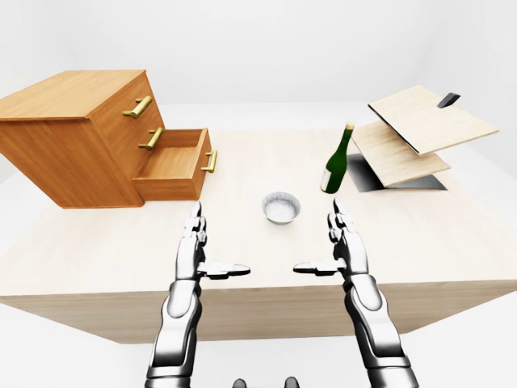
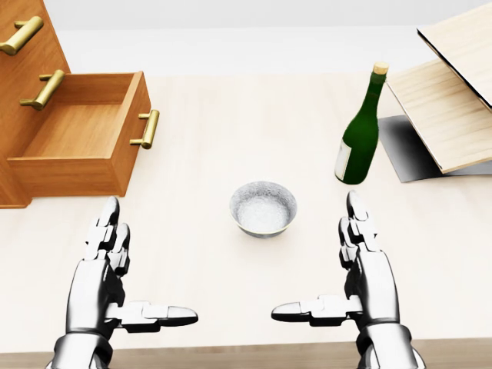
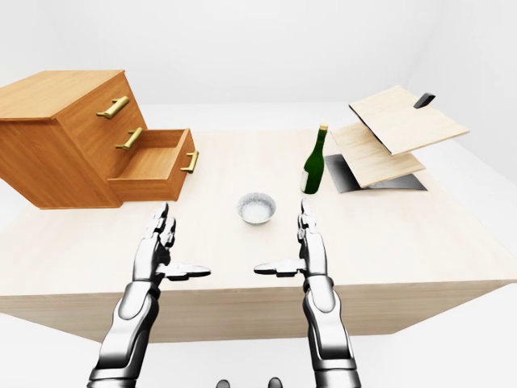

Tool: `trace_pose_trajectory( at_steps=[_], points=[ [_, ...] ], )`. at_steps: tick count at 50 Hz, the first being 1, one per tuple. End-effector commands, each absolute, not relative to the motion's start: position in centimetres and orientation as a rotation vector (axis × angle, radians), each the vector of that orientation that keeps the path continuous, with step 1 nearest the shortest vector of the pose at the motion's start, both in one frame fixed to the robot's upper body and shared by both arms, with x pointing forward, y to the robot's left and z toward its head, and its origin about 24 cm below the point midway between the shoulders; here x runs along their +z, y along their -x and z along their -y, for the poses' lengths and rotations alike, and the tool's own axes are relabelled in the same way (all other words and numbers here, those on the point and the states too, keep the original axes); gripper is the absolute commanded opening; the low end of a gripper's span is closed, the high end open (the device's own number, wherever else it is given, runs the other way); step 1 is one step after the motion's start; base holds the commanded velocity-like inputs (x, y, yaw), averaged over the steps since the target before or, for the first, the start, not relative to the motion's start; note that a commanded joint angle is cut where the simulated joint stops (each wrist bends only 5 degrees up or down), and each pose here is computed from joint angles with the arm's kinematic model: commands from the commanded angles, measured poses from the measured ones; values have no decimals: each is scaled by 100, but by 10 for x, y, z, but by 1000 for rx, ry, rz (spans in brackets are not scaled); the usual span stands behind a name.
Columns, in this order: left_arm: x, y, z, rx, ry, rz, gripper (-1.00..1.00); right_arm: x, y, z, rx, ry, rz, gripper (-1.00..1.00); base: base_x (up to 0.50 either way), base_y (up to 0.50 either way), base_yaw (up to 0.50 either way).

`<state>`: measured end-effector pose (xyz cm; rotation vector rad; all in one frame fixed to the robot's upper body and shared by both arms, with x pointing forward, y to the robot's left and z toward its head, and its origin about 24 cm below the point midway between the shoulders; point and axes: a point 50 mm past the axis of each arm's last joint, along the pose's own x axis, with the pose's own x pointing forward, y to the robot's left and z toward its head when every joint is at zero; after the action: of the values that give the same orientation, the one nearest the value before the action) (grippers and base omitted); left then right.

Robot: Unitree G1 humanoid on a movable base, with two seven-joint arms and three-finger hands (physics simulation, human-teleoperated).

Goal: Close the bottom drawer of the cabinet.

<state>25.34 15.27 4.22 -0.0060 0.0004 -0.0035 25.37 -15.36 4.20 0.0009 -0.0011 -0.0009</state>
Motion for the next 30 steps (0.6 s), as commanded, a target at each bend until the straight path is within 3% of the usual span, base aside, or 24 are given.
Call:
trace_pose_trajectory(
  at_steps=[1,15,22,30],
  points=[
    [44,-252,-158,-13,20,0,100,45,-253,162,-4,-2,5,100,0,0,0],
    [48,-251,-158,-29,40,-2,100,63,-251,171,-25,9,45,100,0,0,0],
    [49,-251,-156,-30,38,-1,100,153,-226,217,-190,-9,433,100,0,0,0],
    [50,-251,-156,-32,37,1,100,202,-184,262,-377,-138,707,100,0,0,0]
  ],
)
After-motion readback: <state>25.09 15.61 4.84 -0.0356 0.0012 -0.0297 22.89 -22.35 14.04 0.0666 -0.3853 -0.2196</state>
